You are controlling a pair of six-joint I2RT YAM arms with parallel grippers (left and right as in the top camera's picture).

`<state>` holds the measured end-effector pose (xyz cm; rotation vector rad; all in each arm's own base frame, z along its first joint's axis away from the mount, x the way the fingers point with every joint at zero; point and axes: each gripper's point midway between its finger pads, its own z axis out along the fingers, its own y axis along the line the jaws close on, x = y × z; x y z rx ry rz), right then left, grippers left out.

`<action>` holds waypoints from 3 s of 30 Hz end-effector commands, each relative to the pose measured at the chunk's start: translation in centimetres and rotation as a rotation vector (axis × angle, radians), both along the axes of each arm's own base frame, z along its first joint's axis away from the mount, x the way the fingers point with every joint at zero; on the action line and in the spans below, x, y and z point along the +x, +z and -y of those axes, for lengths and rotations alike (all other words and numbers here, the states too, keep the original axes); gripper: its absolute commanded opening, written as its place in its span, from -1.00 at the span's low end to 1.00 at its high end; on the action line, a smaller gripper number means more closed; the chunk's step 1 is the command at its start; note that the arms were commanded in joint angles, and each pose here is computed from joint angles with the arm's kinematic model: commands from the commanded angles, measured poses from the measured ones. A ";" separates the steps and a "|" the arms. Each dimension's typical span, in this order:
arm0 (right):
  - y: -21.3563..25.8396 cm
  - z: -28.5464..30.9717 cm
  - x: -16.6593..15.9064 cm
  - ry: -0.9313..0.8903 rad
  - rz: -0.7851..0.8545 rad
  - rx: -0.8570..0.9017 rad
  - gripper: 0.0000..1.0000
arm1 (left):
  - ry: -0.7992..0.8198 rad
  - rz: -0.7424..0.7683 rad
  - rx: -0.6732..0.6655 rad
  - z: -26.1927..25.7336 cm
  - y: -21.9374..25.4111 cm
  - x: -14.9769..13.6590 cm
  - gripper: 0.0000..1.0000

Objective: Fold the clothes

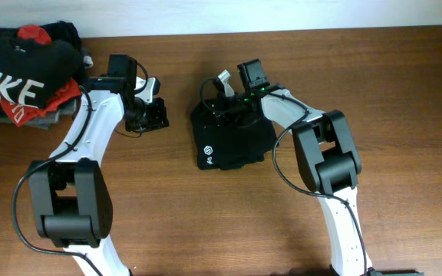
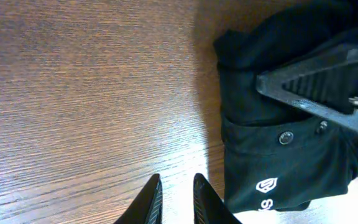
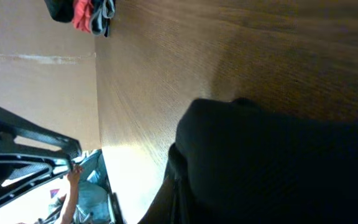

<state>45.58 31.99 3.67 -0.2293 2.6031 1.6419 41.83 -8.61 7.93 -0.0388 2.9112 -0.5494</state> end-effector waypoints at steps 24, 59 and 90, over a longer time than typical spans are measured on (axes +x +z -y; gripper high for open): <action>0.7 1.9 -8.6 0.090 -0.137 -0.034 -0.92 | 0.013 0.017 0.020 -0.4 0.6 0.2 -0.51; 4.4 -1.3 -3.7 -0.014 0.052 -0.032 -0.86 | 0.012 0.007 0.021 -0.5 0.6 0.0 -0.49; 10.1 5.4 5.2 -0.207 0.144 0.035 -0.80 | 0.018 -0.007 0.052 -1.0 0.3 -0.3 -0.48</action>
